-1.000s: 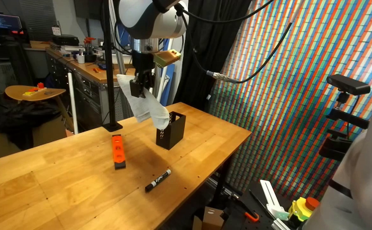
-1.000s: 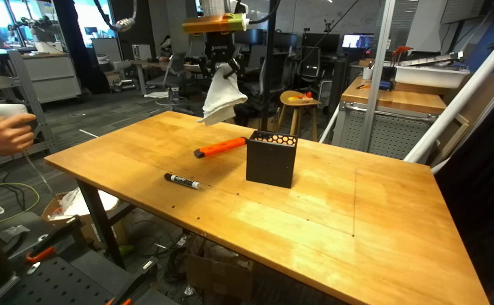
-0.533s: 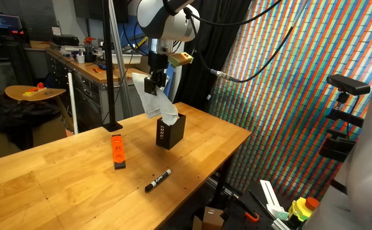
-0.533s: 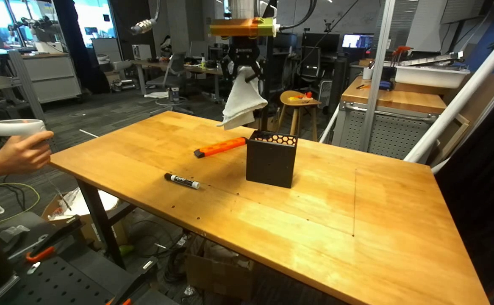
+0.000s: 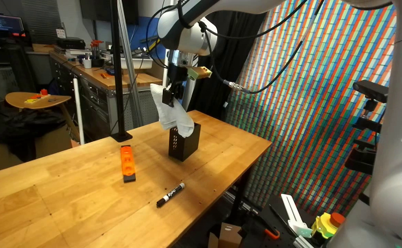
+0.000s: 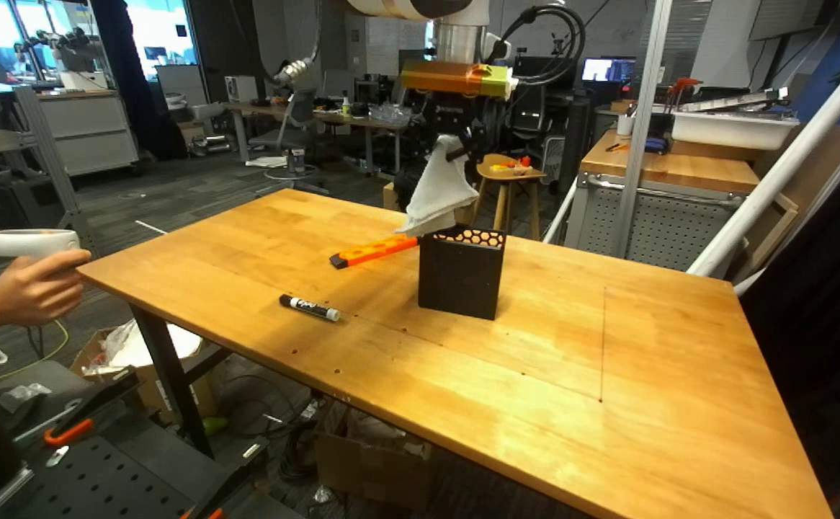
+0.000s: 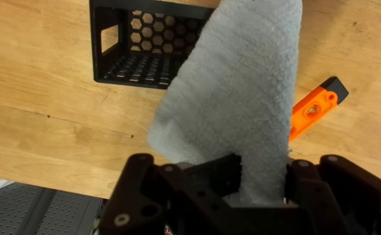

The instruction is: Push the box to the right, then pick the cloth and shove it in the box

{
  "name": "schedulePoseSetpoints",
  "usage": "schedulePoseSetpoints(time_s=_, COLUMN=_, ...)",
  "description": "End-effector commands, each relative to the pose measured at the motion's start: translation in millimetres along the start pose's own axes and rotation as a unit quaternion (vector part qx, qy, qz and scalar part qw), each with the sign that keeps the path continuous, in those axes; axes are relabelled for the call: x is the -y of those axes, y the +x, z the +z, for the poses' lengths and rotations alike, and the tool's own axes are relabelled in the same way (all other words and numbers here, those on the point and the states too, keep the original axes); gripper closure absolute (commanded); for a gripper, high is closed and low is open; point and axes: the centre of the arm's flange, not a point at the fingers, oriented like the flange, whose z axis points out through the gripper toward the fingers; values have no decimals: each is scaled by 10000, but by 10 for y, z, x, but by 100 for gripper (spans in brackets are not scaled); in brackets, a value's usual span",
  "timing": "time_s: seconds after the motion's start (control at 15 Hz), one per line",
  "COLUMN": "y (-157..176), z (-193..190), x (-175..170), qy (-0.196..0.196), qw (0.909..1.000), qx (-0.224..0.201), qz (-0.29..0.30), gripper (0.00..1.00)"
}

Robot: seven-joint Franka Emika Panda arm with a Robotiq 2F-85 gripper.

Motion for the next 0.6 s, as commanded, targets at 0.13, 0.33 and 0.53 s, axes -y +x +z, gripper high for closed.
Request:
schedulePoseSetpoints(time_s=0.13, y=-32, z=10, x=-284, qy=-148, qw=9994, qx=70, qz=319, gripper=100)
schedulePoseSetpoints(time_s=0.33, y=-96, z=59, x=-265, qy=-220, qw=9991, qx=147, qz=327, gripper=100)
schedulePoseSetpoints(time_s=0.53, y=-115, z=191, x=-226, qy=-122, qw=9993, qx=230, qz=279, gripper=100)
